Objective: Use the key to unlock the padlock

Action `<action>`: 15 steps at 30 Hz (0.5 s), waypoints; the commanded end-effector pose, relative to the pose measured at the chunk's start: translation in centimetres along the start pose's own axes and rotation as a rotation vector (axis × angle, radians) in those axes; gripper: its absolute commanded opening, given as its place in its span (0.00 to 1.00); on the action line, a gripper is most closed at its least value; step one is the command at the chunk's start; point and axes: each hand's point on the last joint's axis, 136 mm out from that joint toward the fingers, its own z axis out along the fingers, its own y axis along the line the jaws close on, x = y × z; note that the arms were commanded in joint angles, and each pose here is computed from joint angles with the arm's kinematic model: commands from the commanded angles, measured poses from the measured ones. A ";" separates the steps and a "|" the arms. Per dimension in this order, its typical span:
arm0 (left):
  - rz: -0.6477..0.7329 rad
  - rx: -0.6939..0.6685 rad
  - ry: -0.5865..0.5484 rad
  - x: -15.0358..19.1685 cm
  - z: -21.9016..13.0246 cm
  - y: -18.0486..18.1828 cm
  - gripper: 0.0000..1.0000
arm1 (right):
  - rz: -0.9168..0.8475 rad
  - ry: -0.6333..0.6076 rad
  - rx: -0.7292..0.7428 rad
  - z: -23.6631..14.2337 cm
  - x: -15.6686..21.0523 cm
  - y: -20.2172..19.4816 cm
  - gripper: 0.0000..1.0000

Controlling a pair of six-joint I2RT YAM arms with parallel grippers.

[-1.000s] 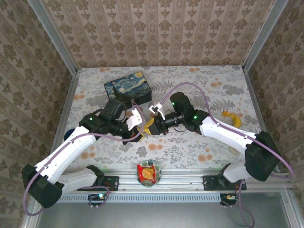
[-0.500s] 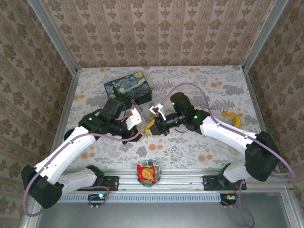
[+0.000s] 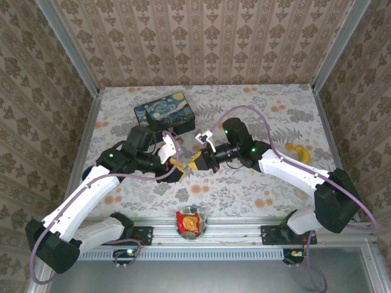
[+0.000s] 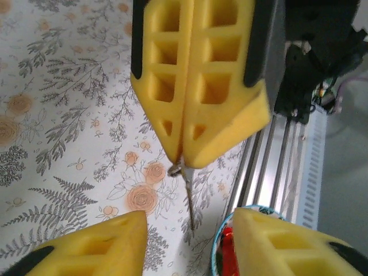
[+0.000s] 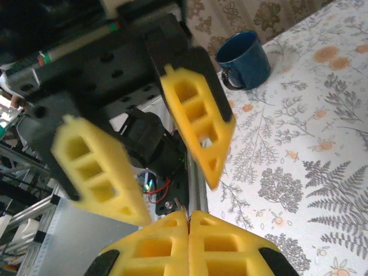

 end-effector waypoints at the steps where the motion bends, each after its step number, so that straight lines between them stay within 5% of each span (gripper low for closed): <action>1: -0.022 -0.016 -0.069 -1.1 -0.7 -0.1 0.51 | 0.025 -0.078 0.042 -1.1 -1.3 -0.8 0.00; 15: -0.270 -0.391 -0.608 -5.3 -6.6 5.1 0.90 | 0.261 -0.399 0.363 -6.4 -2.9 -5.6 0.00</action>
